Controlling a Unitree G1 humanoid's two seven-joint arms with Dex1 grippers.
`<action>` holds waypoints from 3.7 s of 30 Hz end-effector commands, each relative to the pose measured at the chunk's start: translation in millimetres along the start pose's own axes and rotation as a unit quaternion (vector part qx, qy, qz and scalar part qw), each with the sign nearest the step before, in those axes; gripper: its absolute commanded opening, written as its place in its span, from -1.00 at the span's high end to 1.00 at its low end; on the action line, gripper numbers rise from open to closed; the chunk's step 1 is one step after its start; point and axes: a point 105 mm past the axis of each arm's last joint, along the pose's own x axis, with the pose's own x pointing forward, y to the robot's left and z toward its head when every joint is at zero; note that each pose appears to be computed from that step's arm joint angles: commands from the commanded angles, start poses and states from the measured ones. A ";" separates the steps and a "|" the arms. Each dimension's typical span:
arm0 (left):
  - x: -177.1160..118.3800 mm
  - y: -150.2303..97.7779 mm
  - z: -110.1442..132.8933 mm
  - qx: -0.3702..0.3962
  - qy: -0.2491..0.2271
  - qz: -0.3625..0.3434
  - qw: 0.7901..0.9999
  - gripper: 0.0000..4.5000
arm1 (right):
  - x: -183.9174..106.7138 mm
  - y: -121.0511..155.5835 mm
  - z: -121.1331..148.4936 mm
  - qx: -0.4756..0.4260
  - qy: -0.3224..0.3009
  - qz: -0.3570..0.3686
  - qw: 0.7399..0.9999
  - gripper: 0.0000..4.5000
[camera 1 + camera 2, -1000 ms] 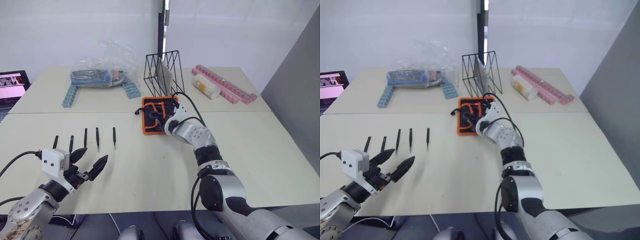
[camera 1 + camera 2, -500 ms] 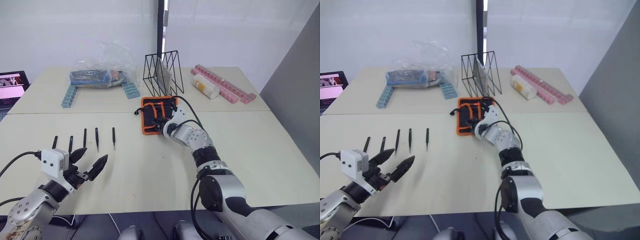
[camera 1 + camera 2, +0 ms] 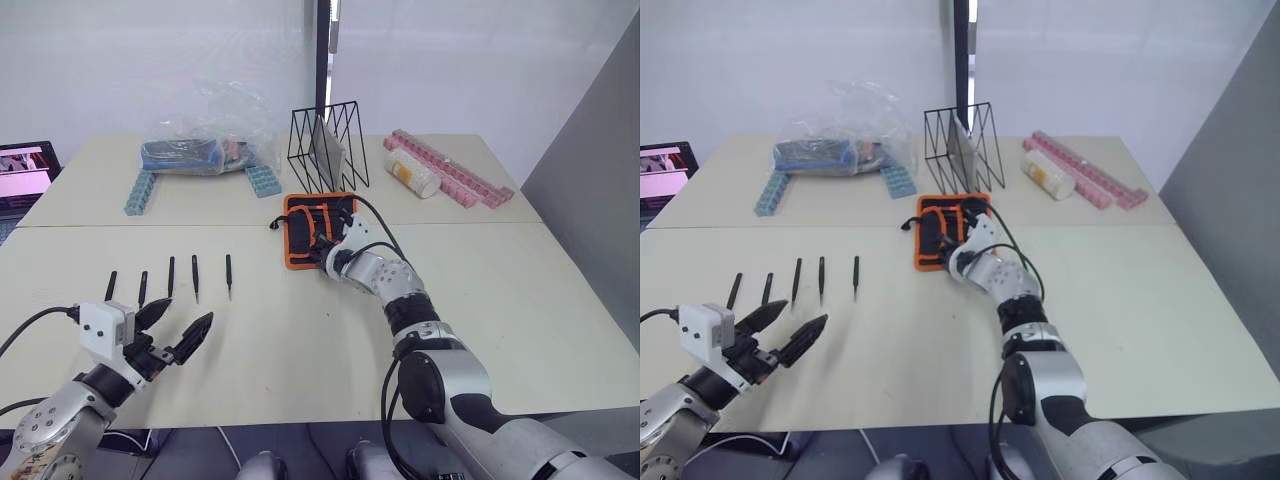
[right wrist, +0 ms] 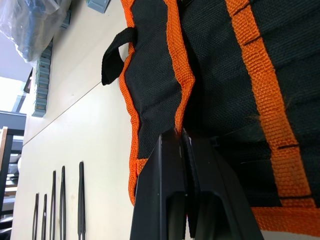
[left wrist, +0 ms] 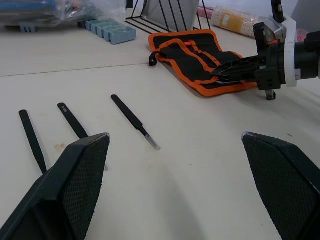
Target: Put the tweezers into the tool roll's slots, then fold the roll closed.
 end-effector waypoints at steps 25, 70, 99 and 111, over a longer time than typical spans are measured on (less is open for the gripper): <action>15.3 -6.0 4.7 0.011 -0.010 -0.032 0.999 -1.00 | -106.6 37.1 -8.4 -0.605 -0.002 0.241 0.759 0.99; 140.9 -25.8 9.5 0.330 0.080 -0.461 0.820 -1.00 | -156.5 2.6 -80.5 -0.683 0.047 0.311 0.660 0.99; 118.4 -41.7 -24.8 0.448 0.053 -0.530 0.718 0.99 | -158.6 -0.4 -85.5 -0.684 0.070 0.299 0.662 1.00; 106.3 -40.5 -48.6 0.474 0.061 -0.536 0.696 1.00 | -174.5 18.9 -73.0 -0.584 0.080 0.332 0.737 -0.30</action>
